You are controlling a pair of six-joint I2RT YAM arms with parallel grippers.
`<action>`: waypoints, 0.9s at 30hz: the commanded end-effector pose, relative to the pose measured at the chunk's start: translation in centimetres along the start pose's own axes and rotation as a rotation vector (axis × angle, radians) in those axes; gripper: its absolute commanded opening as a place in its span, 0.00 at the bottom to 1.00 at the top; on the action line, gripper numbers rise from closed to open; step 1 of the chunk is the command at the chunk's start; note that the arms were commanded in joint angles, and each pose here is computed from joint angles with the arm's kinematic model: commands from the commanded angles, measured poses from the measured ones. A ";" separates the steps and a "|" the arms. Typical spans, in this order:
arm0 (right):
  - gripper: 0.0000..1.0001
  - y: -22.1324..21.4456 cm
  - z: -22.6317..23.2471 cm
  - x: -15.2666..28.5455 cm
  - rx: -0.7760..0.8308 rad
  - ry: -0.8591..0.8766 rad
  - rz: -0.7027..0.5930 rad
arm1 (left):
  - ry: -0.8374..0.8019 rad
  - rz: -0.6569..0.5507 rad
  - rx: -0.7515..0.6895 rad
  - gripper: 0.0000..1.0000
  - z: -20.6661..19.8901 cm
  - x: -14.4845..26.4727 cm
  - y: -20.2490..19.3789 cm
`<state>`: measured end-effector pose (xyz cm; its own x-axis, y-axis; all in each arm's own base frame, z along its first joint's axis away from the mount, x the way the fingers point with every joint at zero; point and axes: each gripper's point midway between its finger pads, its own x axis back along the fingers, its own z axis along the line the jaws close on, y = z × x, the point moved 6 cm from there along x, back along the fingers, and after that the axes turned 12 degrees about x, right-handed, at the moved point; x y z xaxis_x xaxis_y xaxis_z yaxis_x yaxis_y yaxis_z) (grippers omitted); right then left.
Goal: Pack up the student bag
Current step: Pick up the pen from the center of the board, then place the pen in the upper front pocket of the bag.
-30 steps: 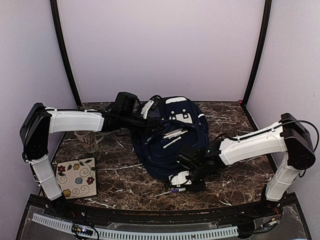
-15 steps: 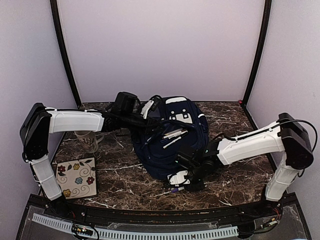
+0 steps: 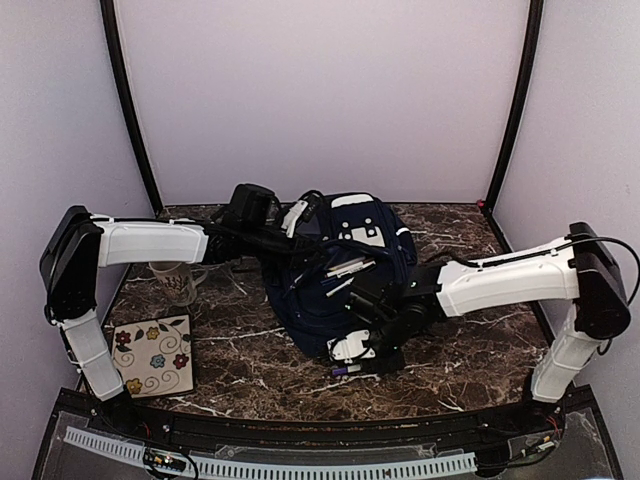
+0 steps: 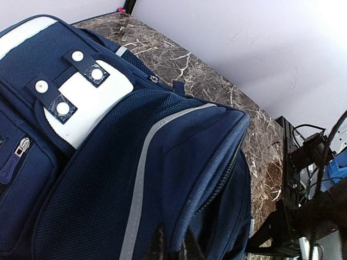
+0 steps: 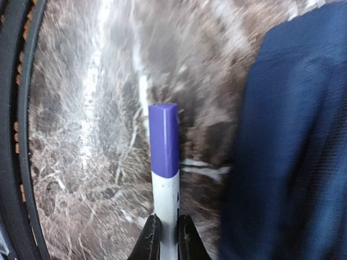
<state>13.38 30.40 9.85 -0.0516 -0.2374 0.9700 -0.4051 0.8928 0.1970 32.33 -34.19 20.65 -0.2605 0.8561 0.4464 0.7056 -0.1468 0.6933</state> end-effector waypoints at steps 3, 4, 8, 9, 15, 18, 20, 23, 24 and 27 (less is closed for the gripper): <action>0.06 3.3 -4.0 7.9 0.080 -0.209 -0.111 | 0.002 -0.068 -0.034 0.00 -0.7 1.0 2.2; 0.06 3.4 -4.8 8.6 0.081 -0.246 -0.106 | 0.001 -0.067 -0.033 0.00 -0.7 1.0 2.2; 0.06 2.8 -8.1 10.5 0.075 -0.407 -0.066 | -0.005 -0.069 -0.031 0.00 -0.9 1.1 2.3; 0.06 2.4 -9.0 10.6 0.067 -0.448 -0.040 | -0.008 -0.072 -0.030 0.00 -1.0 1.2 2.4; 0.06 1.4 -11.8 9.8 0.083 -0.541 0.058 | -0.011 -0.085 -0.035 0.00 -1.3 1.6 2.7; 0.06 0.9 -12.4 8.9 0.109 -0.575 0.111 | -0.013 -0.087 -0.033 0.00 -1.4 1.7 2.7; 0.06 0.4 -12.6 8.2 0.125 -0.586 0.146 | -0.013 -0.085 -0.034 0.00 -1.3 1.6 2.7; 0.06 -0.2 -12.6 6.9 0.146 -0.583 0.192 | -0.020 -0.082 -0.031 0.00 -1.4 1.6 2.6; 0.06 -0.4 -12.6 6.6 0.151 -0.576 0.202 | -0.021 -0.085 -0.030 0.00 -1.5 1.6 2.7; 0.06 -1.1 -12.8 5.4 0.157 -0.556 0.234 | -0.020 -0.087 -0.030 0.00 -1.5 1.7 2.8</action>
<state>24.03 33.21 18.08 -0.5689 -0.2854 0.7713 -0.4636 0.8859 -0.0141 32.35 -34.23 20.77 -0.2599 0.8573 0.4443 0.7083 -0.1435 0.6912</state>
